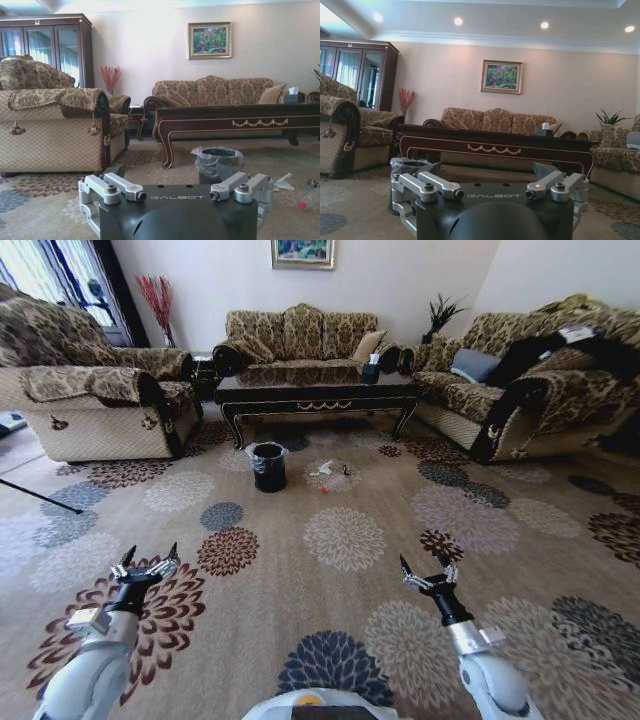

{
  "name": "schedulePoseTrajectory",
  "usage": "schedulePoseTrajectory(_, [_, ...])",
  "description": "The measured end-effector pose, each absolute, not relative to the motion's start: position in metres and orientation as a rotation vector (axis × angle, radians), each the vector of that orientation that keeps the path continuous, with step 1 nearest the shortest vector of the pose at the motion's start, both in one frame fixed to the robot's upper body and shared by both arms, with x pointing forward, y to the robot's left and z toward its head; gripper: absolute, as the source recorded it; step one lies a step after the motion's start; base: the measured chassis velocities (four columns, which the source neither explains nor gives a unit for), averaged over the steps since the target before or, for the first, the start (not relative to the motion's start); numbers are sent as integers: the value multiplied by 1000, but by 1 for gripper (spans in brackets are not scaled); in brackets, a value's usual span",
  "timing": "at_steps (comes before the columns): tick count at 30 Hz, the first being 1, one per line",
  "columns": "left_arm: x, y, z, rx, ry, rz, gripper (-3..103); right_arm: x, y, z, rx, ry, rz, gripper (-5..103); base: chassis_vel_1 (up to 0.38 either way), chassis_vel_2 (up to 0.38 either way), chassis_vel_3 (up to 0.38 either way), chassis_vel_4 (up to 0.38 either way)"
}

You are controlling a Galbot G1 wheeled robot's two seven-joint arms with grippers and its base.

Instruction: Move to the front of the table and pick up the trash from the floor, then place it into the trash bin.

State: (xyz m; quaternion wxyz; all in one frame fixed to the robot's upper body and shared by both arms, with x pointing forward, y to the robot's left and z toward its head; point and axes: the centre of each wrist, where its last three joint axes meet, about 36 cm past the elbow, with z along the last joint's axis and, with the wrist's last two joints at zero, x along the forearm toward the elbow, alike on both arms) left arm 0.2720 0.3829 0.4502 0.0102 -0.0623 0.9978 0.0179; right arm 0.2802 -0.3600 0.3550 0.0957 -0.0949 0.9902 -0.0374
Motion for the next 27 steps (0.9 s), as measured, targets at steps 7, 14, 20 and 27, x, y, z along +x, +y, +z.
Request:
schedulePoseTrajectory(7, [273, 384, 449, -196, 3110, 70, 100, 281, -359, 356, -282, 2929, -104, 100, -179, 161, 163, -178])
schedulePoseTrajectory(14, [273, 384, 449, -196, 3110, 67, 100, 281, -358, 356, -282, 2927, -100, 100, -292, 273, 286, -297])
schedulePoseTrajectory(20, [272, 384, 448, -196, 3116, 73, 100, 280, -357, 355, -283, 2928, -101, 100, -327, 352, 334, -342])
schedulePoseTrajectory(27, [273, 384, 447, -200, 3125, 89, 100, 279, -357, 354, -283, 2930, -102, 100, -370, 364, 377, -376])
